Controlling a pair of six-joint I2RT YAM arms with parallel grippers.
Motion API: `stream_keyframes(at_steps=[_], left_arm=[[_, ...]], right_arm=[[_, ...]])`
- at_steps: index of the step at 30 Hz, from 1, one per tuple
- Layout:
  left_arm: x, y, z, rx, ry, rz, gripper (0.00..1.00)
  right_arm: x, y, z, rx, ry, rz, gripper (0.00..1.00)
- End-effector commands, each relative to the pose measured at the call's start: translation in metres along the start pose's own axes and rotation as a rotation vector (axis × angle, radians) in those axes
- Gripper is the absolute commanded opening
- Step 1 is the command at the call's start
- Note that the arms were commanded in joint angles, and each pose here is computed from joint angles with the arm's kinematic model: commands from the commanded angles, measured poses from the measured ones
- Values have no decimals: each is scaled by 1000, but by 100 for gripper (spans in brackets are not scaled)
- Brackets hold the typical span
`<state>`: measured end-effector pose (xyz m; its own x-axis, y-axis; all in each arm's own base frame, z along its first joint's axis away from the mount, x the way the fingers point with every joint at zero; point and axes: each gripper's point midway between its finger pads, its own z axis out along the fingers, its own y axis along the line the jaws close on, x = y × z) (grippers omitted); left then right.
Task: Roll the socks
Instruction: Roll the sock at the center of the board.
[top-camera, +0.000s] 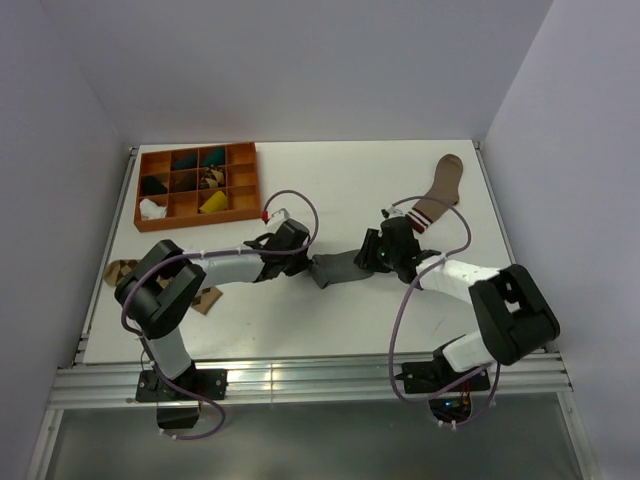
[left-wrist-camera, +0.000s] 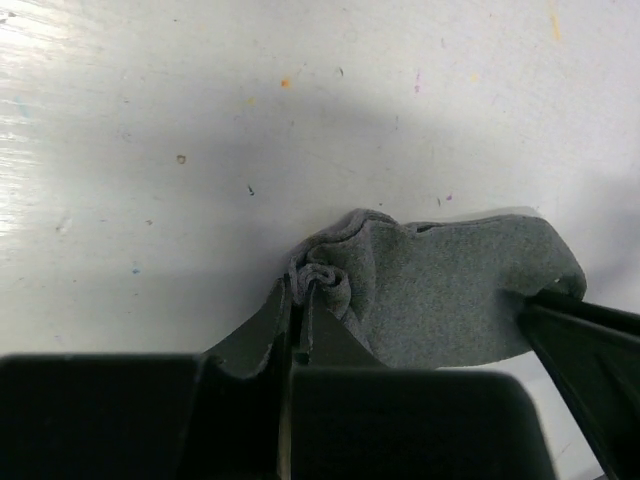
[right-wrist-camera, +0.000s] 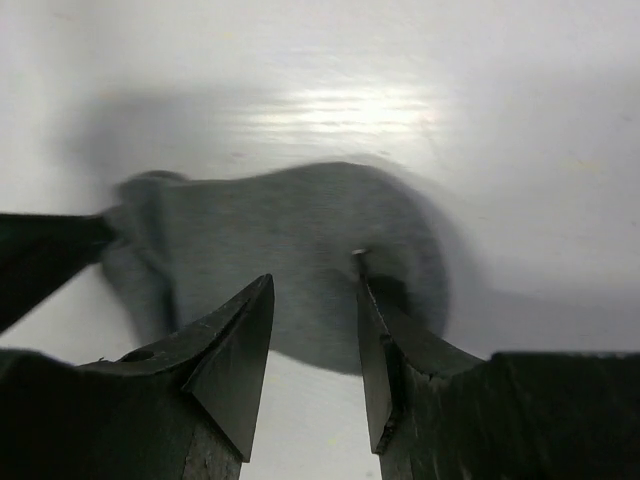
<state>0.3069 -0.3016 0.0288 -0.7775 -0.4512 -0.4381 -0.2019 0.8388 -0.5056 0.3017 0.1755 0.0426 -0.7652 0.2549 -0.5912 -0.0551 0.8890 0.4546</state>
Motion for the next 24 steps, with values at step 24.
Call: stream_keyframes(at_steps=[24], left_arm=[[15, 32, -2, -83, 67, 202, 0]], right_arm=[[-36, 11, 64, 12, 56, -268, 45]])
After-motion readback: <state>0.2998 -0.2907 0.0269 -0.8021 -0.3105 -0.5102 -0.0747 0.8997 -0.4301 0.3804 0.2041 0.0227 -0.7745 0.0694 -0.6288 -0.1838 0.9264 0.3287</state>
